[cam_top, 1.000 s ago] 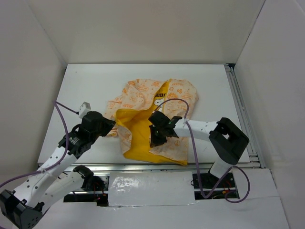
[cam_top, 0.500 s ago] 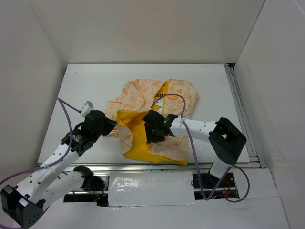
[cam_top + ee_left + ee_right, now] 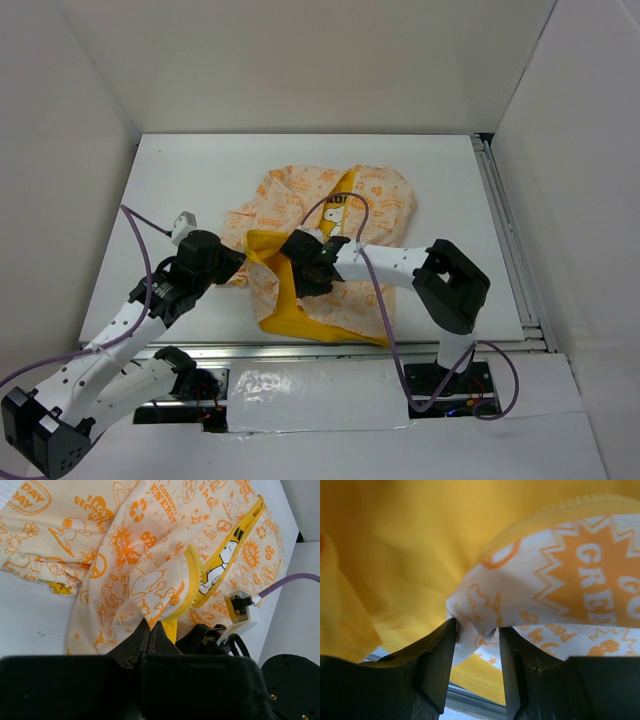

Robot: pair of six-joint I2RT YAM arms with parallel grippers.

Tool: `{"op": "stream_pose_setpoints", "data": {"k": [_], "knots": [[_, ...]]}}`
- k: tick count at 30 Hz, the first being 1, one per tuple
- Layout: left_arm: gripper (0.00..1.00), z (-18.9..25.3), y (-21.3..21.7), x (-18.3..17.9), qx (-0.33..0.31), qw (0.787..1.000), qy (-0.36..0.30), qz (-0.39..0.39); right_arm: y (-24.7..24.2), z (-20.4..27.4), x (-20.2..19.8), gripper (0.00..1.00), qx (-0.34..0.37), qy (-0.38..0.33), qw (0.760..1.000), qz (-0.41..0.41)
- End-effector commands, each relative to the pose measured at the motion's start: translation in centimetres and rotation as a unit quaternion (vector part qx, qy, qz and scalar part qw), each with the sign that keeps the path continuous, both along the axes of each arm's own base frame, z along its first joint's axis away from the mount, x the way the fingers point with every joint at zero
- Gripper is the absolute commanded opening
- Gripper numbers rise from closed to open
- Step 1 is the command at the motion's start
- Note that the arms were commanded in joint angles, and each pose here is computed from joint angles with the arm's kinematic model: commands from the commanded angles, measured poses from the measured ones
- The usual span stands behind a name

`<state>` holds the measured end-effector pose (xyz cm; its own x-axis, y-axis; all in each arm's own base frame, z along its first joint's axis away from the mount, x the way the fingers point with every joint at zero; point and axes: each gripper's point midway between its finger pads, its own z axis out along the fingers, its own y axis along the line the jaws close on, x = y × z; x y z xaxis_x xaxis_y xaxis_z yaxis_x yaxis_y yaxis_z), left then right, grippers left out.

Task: Zip up the jacket

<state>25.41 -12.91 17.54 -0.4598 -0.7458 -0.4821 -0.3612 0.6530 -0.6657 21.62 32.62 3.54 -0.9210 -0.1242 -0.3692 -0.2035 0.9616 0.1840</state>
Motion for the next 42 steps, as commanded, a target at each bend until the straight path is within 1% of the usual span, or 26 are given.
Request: {"op": "stream_pose_setpoints", "data": {"k": [1,2,4,5,6,8,9,10,11,14,16,21,26,30,32,33,35,37,42], "knots": [[0.00,1.0,-0.3,0.2,0.000,1.000,-0.019,-0.012,1.1,0.9,0.0,0.47,-0.015,-0.007,1.000,0.011],[0.00,1.0,-0.3,0.2,0.000,1.000,-0.019,-0.011,1.4,1.1,0.3,0.47,-0.017,-0.009,1.000,0.006],[0.00,1.0,-0.1,0.1,0.003,1.000,-0.017,-0.007,1.3,1.3,0.0,0.50,-0.023,-0.014,1.000,0.005],[0.00,1.1,-0.1,0.1,0.001,1.000,-0.019,-0.006,1.4,1.9,0.0,0.52,-0.016,-0.018,1.000,0.000],[0.00,1.1,0.0,0.1,0.002,1.000,-0.019,-0.004,1.5,2.3,-0.1,0.55,-0.013,-0.021,1.000,-0.001],[0.00,1.0,0.1,0.1,0.003,1.000,-0.018,0.000,1.8,3.2,-0.4,0.58,-0.003,-0.024,1.000,-0.004],[0.00,0.9,0.4,0.0,0.004,1.000,-0.014,0.009,2.0,3.3,-0.4,0.66,-0.001,-0.024,1.000,-0.004],[0.00,0.8,0.7,-0.1,0.007,1.000,-0.009,0.014,2.5,3.3,-0.6,0.67,0.000,-0.022,1.000,-0.004],[0.00,1.0,0.9,-0.1,0.001,1.000,-0.006,0.027,2.7,3.2,-0.7,0.67,-0.003,-0.020,1.000,-0.006],[0.00,0.6,2.0,-0.6,0.010,0.998,0.008,0.053,3.1,2.5,-0.6,0.69,-0.025,-0.013,0.999,-0.025],[0.00,0.6,1.9,-0.7,0.008,0.999,0.004,0.049,3.1,2.3,-0.3,0.69,-0.039,-0.011,0.998,-0.043],[0.00,1.3,1.2,-0.7,0.001,1.000,-0.023,0.019,3.6,2.0,-0.1,0.70,-0.041,-0.004,0.997,-0.064],[0.00,1.1,1.9,-1.1,0.001,0.999,-0.013,0.037,1.9,0.1,-0.8,0.70,-0.089,0.015,0.992,-0.088],[0.00,1.1,1.8,-1.1,0.001,0.999,-0.016,0.034,2.2,-0.8,-0.9,0.70,-0.089,0.023,0.992,-0.090],[0.00,1.2,1.7,-1.2,0.000,0.999,-0.017,0.031,2.0,-1.1,-0.8,0.67,-0.097,0.024,0.990,-0.094],[0.00,1.2,1.8,-1.2,0.000,0.999,-0.016,0.032,1.9,-1.0,-0.8,0.58,-0.098,0.021,0.990,-0.097],[0.00,1.2,1.8,-1.2,-0.001,0.999,-0.016,0.032,1.8,-1.0,-0.8,0.52,-0.096,0.020,0.990,-0.101],[0.00,1.2,1.7,-1.2,0.000,0.999,-0.018,0.028,1.6,-0.8,-0.9,0.40,-0.091,0.020,0.990,-0.103],[0.00,1.5,1.4,-1.1,-0.001,0.999,-0.027,0.018,1.0,-0.5,-0.9,0.26,-0.088,0.013,0.990,-0.106]]}}
